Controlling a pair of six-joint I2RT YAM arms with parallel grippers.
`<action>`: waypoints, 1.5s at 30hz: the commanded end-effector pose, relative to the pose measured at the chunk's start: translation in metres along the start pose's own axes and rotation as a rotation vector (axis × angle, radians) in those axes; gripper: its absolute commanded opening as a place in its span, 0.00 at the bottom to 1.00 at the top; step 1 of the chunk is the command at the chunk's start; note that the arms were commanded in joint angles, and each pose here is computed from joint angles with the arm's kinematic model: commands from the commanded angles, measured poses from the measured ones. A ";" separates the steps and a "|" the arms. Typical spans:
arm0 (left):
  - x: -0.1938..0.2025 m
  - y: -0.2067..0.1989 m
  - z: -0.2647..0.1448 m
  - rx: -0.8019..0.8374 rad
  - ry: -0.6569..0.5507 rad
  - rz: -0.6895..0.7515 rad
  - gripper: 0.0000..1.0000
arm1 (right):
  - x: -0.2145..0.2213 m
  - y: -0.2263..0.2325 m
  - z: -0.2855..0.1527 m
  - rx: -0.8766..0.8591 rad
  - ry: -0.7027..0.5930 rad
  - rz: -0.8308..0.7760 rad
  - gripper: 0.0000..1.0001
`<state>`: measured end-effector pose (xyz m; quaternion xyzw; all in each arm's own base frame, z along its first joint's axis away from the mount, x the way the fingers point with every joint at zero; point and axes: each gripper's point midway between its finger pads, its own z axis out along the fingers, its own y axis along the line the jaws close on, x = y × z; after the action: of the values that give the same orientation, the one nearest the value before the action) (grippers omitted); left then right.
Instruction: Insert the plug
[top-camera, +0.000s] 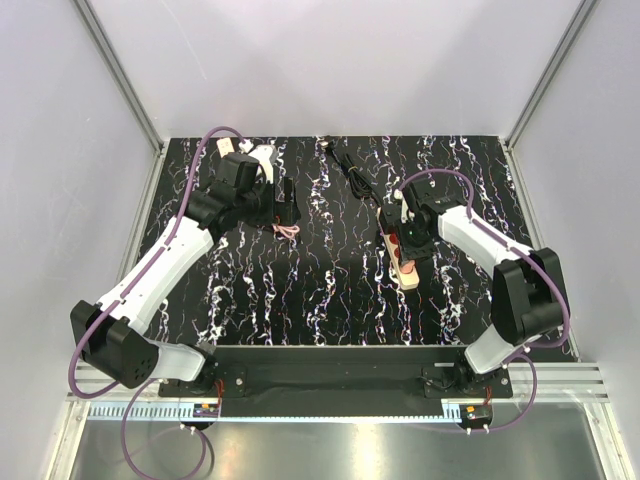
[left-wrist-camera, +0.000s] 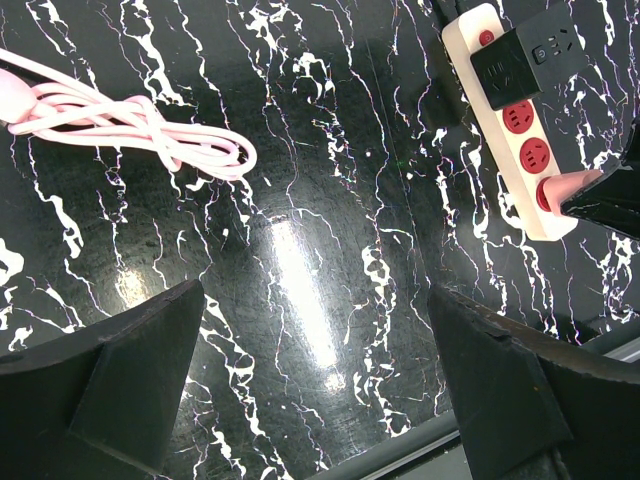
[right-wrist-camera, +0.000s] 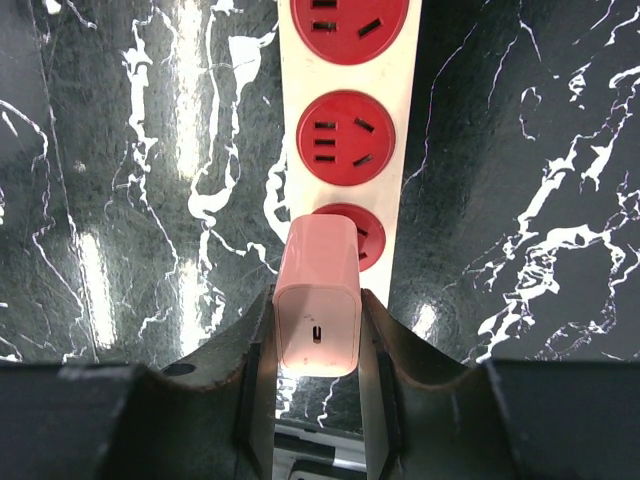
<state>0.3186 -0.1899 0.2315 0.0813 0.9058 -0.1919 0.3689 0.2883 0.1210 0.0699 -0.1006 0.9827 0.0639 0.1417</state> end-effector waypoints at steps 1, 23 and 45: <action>-0.014 -0.004 -0.008 0.019 -0.061 0.011 0.99 | 0.001 0.004 0.026 -0.012 0.022 0.036 0.00; -0.013 -0.007 -0.009 0.038 -0.061 0.009 0.99 | 0.044 0.020 0.072 0.081 0.090 0.106 0.00; -0.010 -0.008 -0.006 0.049 -0.049 0.006 0.99 | 0.050 0.017 0.068 0.152 0.088 0.118 0.23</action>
<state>0.3149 -0.1944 0.2304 0.0878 0.9054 -0.2050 0.3612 0.2862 0.1280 0.0500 -0.0661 0.9825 -0.0223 0.1728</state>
